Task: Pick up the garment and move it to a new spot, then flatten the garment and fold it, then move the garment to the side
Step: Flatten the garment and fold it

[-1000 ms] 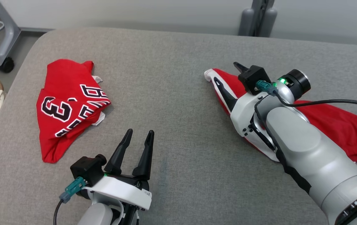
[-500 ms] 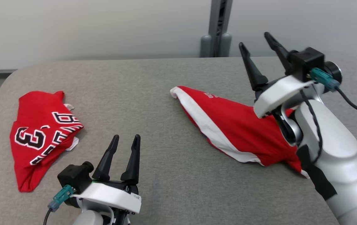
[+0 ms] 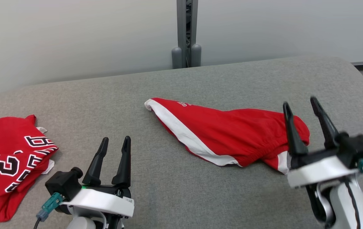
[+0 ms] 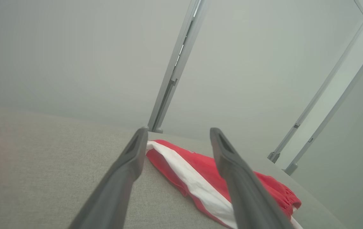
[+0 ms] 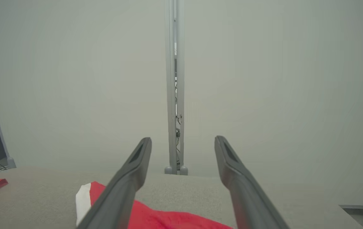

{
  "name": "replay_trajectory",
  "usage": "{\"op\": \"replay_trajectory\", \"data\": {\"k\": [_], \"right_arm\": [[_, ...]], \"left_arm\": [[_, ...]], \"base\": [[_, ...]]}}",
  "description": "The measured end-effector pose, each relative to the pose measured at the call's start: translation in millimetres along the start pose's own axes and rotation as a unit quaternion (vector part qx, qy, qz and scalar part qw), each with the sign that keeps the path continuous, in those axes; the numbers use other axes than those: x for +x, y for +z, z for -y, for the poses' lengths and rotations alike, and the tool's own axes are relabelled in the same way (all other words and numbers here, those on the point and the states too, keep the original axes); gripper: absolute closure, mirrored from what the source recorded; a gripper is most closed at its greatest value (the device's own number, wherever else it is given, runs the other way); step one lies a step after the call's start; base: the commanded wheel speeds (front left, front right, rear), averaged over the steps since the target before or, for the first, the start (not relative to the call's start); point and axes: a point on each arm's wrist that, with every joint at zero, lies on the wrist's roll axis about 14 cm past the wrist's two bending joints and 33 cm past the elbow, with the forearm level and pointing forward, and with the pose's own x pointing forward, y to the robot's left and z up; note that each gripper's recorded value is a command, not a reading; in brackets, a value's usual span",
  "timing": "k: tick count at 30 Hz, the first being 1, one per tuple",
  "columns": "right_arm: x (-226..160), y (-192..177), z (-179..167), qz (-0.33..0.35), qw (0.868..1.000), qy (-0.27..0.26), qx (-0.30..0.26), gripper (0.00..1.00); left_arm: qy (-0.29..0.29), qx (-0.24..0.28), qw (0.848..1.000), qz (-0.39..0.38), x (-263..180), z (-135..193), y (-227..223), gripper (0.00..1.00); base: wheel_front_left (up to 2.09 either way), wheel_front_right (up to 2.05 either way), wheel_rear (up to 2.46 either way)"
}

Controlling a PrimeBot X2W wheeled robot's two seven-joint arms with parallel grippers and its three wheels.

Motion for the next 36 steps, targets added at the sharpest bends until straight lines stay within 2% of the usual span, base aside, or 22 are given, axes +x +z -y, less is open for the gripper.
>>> {"op": "replay_trajectory", "data": {"k": [4, 7, 10, 23, 28, 36], "right_arm": [[-35, -20, 3, -0.035, 0.999, -0.015, -0.006, 0.00], [-58, -39, 6, -0.066, 0.997, -0.038, 0.012, 0.00], [-68, -47, 6, -0.080, 0.996, -0.046, 0.016, 0.00], [-63, -52, -2, -0.083, 0.996, -0.037, 0.021, 0.00], [-66, -78, -12, -0.124, 0.991, -0.027, 0.038, 0.00], [-58, -133, -30, -0.202, 0.976, -0.009, 0.082, 0.00]], "left_arm": [[-0.008, 0.002, 1.000, 0.007, 2, 4, 4, 0.00], [-0.008, 0.002, 1.000, 0.003, -2, 4, 2, 0.00], [-0.006, 0.003, 1.000, 0.000, -2, 2, -1, 0.00], [-0.008, 0.005, 1.000, -0.011, -6, 1, -7, 0.00], [0.000, 0.005, 1.000, -0.019, -9, -5, -13, 0.00], [0.016, 0.012, 0.999, -0.032, -6, -21, -21, 0.00]], "base": [[0.00, 0.00, 0.00], [0.00, 0.00, 0.00], [0.00, 0.00, 0.00], [0.00, 0.00, 0.00], [0.00, 0.00, 0.00], [0.00, 0.00, 0.00]]}}
